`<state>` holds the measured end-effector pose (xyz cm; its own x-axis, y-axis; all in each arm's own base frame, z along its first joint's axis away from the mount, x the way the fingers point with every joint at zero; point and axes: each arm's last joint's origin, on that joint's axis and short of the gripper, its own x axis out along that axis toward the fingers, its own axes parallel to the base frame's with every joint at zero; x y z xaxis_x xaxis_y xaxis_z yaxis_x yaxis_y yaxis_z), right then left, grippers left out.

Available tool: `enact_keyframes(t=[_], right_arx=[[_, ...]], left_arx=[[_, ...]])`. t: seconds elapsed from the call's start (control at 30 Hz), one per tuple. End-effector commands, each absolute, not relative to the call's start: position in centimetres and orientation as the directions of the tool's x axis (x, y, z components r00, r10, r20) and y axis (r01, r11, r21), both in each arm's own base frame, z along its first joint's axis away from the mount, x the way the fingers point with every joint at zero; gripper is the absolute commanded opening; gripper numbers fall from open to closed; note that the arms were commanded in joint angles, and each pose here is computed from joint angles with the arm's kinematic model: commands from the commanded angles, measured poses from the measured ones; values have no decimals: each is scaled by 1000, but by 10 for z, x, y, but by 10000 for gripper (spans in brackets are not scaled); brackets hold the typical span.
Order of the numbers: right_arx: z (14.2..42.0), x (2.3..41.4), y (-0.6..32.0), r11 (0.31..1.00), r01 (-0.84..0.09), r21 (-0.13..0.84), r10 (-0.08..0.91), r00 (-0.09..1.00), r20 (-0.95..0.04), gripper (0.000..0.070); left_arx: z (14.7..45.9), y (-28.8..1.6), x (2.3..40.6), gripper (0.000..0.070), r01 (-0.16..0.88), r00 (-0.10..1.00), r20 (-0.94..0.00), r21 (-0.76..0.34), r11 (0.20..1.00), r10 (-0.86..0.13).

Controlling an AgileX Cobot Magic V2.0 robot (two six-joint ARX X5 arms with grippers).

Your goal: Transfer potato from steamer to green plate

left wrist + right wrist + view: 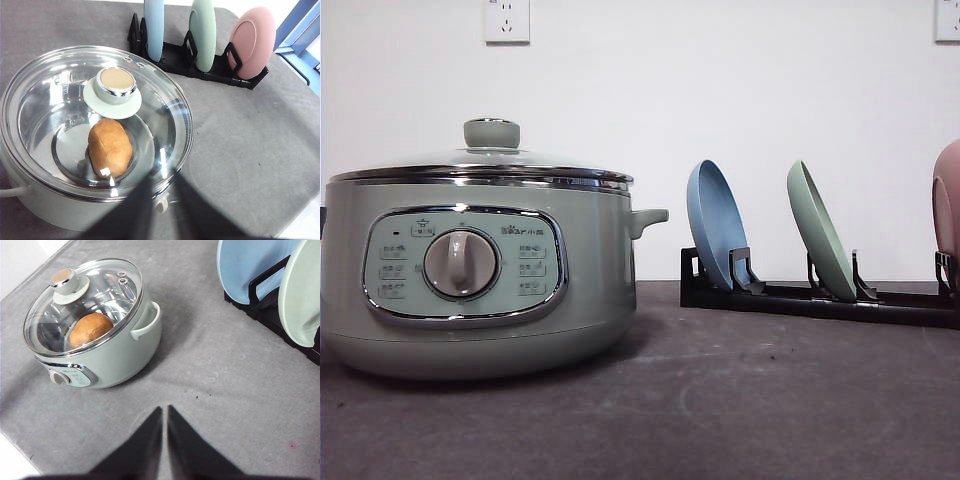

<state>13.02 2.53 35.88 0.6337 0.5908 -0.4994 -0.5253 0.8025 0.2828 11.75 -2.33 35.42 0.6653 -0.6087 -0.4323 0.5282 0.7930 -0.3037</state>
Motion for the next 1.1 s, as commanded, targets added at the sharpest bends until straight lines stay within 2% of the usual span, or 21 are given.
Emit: enact_keyframes(t=[0.0, 0.1, 0.17, 0.2, 0.73, 1.07], right_arx=[[363, 131, 26, 799, -539, 268, 595, 638, -490, 154], [363, 131, 26, 799, -538, 269, 594, 638, -489, 457], [364, 132, 26, 802, -533, 270, 592, 643, -487, 548], [364, 132, 26, 804, -530, 271, 589, 645, -486, 561], [366, 134, 25, 817, -495, 295, 575, 667, -473, 561], [378, 158, 27, 813, -441, 380, 577, 699, -423, 560]], left_arx=[[361, -24, 117, 286, 551, 673, -412, -275, 788, -614], [361, -24, 117, 520, 551, 673, -412, -275, 788, -614], [361, -24, 117, 586, 551, 673, -412, -275, 788, -614], [361, -24, 117, 604, 551, 673, -412, -275, 788, -614], [362, -24, 117, 602, 552, 675, -407, -273, 788, -615], [362, -24, 117, 602, 551, 675, -408, -276, 788, -615]])
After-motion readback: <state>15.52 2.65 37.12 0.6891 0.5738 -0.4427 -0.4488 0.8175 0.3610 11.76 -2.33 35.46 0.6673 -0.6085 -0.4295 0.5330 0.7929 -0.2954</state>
